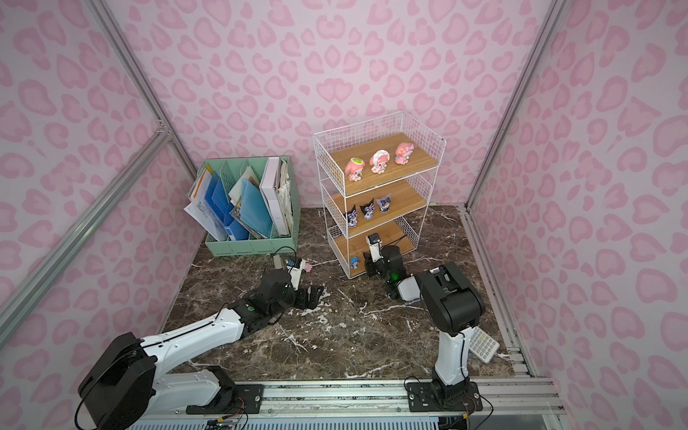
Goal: Organize plastic toys on shelves
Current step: Place the plastic toy on the shelf.
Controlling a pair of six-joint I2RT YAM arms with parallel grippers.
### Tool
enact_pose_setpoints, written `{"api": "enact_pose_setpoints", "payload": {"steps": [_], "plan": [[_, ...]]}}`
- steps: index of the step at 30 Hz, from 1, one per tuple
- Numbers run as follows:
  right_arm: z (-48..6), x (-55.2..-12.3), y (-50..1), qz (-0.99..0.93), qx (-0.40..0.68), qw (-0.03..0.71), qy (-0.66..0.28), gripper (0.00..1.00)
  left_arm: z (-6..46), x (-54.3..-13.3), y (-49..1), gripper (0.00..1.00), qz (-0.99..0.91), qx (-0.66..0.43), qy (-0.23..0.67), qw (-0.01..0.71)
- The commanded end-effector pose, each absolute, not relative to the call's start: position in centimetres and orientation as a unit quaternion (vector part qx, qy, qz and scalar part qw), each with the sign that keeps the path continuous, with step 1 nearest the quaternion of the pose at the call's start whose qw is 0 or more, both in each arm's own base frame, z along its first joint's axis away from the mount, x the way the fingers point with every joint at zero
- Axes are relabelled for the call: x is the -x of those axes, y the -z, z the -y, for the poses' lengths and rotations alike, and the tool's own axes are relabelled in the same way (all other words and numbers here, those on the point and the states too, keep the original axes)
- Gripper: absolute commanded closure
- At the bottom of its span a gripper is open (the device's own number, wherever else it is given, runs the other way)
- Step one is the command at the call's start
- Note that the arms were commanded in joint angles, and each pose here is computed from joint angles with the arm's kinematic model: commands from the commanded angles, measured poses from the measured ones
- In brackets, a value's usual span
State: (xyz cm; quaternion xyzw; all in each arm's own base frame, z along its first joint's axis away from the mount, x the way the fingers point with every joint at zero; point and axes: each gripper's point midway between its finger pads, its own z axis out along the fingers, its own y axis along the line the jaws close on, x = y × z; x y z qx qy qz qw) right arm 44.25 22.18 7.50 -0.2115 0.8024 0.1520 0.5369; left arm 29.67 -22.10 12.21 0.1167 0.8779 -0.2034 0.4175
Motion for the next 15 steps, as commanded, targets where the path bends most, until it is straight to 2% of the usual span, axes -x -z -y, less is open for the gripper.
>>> {"api": "enact_pose_setpoints", "payload": {"steps": [1,9,15], "plan": [[-22.48,-44.32,-7.31,-0.807,0.21,0.529,-0.159,0.74,22.14,-29.51,-12.2,0.01,-0.878,-0.118,0.206,0.416],[-22.55,-44.53,-7.24,-0.809,0.207,0.527,-0.16,0.69,22.1,-29.42,-12.09,0.01,-0.878,-0.119,0.206,0.415],[-22.7,-44.4,-7.37,-0.807,0.209,0.528,-0.164,0.59,22.17,-29.3,-12.03,0.02,-0.878,-0.122,0.208,0.413]]}}
